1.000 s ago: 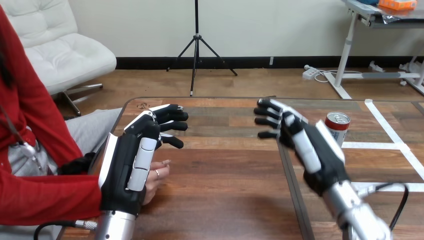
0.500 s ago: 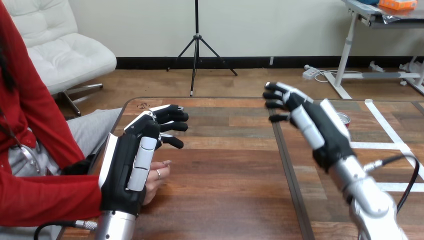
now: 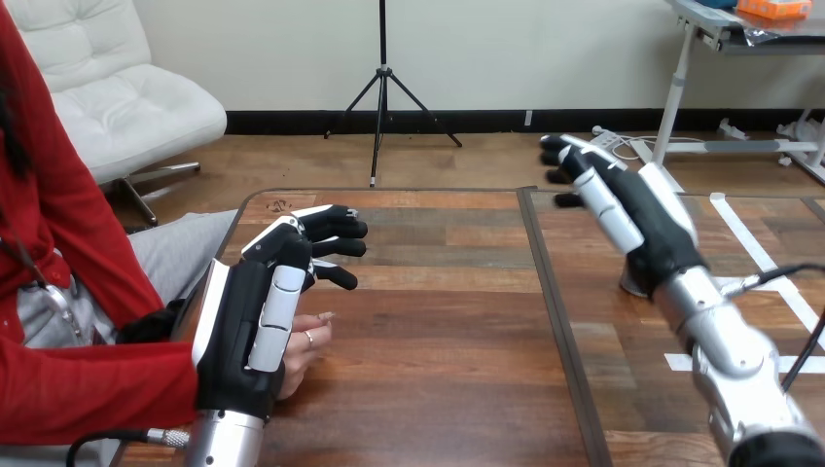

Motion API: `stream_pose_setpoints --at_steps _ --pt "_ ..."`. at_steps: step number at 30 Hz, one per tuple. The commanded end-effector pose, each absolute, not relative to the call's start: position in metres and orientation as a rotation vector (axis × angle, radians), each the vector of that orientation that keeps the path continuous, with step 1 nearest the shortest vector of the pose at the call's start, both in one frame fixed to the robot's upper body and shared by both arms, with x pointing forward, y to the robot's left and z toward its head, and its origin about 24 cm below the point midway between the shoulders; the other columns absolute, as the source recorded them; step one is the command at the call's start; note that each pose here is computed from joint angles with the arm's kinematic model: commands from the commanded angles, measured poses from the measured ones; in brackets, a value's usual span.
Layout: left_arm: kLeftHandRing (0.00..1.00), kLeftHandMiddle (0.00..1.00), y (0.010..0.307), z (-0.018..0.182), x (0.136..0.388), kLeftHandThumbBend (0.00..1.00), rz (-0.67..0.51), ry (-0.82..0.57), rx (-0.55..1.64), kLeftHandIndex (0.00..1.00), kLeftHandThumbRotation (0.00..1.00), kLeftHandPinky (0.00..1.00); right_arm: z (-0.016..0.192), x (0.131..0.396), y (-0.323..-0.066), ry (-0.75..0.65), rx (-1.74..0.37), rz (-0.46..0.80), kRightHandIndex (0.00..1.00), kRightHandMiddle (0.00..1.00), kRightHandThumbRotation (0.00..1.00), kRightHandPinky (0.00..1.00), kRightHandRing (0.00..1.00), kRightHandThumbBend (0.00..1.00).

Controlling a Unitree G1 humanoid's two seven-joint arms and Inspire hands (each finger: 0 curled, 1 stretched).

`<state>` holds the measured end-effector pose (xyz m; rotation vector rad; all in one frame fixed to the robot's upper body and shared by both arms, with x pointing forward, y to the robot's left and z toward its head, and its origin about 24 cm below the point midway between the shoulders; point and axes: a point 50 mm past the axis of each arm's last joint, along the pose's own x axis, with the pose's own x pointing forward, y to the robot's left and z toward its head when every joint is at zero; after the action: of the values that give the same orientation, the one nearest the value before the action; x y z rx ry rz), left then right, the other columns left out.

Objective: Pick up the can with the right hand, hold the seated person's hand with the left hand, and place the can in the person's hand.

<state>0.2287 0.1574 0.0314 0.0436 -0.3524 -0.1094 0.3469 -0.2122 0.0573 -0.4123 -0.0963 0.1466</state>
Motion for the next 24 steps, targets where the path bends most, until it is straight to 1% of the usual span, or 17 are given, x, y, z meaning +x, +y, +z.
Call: stream_pose_setpoints --at_steps 1,7,10,11,18,20,24 --pt "0.64 0.67 0.154 0.047 0.242 0.6 -0.125 -0.429 0.049 0.65 1.0 0.48 0.119 0.38 -0.22 -0.231 -0.54 0.043 0.87 0.87 1.0 0.78 0.86 0.75" --pt "0.64 0.66 0.154 0.047 0.242 0.59 -0.122 -0.426 0.049 0.65 1.0 0.48 0.124 0.385 -0.225 -0.202 -0.612 0.007 0.89 0.89 0.99 0.8 0.88 0.79" --pt "0.64 0.66 0.154 0.047 0.242 0.6 -0.123 -0.423 0.047 0.64 1.0 0.48 0.126 0.387 -0.228 -0.181 -0.635 -0.01 0.9 0.91 0.95 0.82 0.89 0.82" --pt "0.64 0.66 0.154 0.047 0.242 0.61 -0.123 -0.422 0.046 0.64 1.0 0.48 0.127 0.388 -0.229 -0.172 -0.648 -0.018 0.91 0.92 0.91 0.83 0.91 0.85" --pt "0.64 0.66 0.155 0.047 0.242 0.63 -0.124 -0.419 0.049 0.64 1.0 0.48 0.131 0.393 -0.234 -0.112 -0.7 -0.047 0.95 0.97 0.83 0.86 0.95 0.95" --pt "0.64 0.66 0.155 0.047 0.242 0.62 -0.124 -0.42 0.049 0.65 1.0 0.48 0.133 0.394 -0.236 -0.096 -0.717 -0.061 0.97 0.98 0.8 0.86 0.96 0.98" --pt "0.63 0.66 0.155 0.047 0.242 0.62 -0.126 -0.421 0.05 0.65 1.0 0.48 0.134 0.396 -0.238 -0.082 -0.782 -0.09 0.99 0.99 0.76 0.86 0.96 0.99"
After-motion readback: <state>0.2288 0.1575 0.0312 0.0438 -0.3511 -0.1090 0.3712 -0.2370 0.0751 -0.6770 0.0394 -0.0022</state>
